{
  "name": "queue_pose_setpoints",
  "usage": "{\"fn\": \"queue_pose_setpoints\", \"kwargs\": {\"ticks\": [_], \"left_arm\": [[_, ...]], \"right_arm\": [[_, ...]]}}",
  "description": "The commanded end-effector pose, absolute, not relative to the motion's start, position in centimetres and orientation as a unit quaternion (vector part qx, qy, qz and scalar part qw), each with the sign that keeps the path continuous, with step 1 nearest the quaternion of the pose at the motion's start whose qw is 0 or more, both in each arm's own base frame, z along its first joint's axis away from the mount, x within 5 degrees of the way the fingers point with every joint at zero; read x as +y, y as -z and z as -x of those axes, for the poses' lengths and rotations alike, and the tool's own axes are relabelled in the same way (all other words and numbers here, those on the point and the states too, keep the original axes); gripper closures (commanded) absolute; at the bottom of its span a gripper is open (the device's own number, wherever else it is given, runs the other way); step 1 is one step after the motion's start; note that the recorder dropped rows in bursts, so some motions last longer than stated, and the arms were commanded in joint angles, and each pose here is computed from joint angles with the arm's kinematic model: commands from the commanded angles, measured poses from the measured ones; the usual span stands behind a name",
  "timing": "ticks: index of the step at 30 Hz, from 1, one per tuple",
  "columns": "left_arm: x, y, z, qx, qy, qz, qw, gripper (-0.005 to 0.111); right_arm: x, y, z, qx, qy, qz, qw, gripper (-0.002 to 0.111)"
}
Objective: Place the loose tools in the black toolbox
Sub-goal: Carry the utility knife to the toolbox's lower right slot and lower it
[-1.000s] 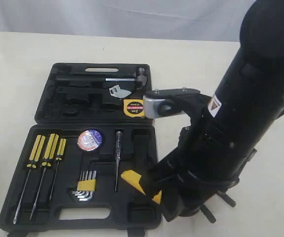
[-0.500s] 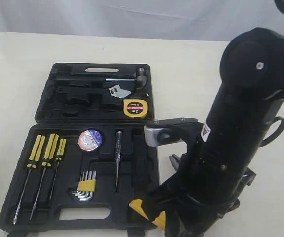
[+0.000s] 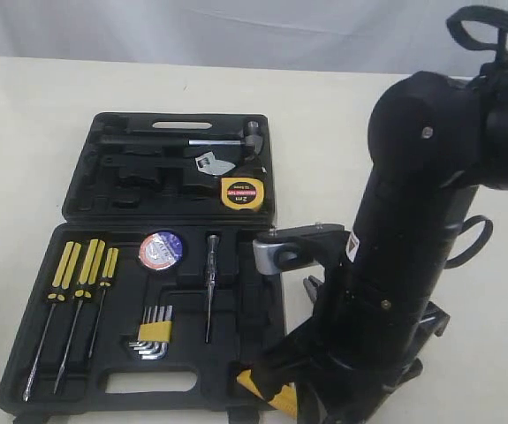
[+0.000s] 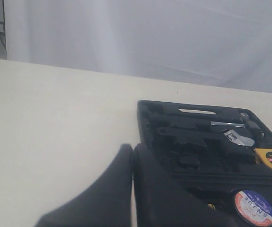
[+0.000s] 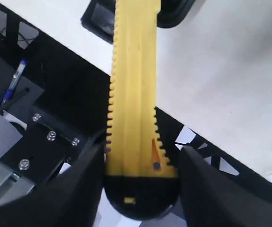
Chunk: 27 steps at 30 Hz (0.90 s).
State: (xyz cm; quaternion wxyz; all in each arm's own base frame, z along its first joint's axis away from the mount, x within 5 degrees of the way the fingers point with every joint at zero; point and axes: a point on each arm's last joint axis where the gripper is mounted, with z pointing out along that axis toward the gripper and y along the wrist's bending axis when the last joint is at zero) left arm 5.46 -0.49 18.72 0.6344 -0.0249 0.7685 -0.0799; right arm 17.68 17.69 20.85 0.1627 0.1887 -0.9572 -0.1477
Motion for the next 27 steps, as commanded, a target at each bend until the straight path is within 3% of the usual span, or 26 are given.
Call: {"fn": "queue_pose_setpoints", "kwargs": {"ticks": [1, 10, 21, 27], "left_arm": [[-0.5, -18.9, -5.5, 0.768, 0.083, 0.023, 0.635, 0.107], [-0.5, -18.9, -5.5, 0.769, 0.082, 0.023, 0.634, 0.107], [-0.5, -18.9, -5.5, 0.769, 0.082, 0.023, 0.634, 0.107], [-0.5, -18.9, -5.5, 0.769, 0.082, 0.023, 0.634, 0.107]], "right_arm": [[17.8, -20.4, -18.0, -0.957, 0.134, -0.198, 0.166, 0.109], [19.4, -23.1, -20.3, -0.962, 0.155, -0.197, 0.110, 0.109], [19.9, -22.3, -21.6, -0.964, 0.135, -0.198, 0.111, 0.109], [20.0, -23.9, -23.1, -0.969, 0.112, -0.210, 0.061, 0.109]]}}
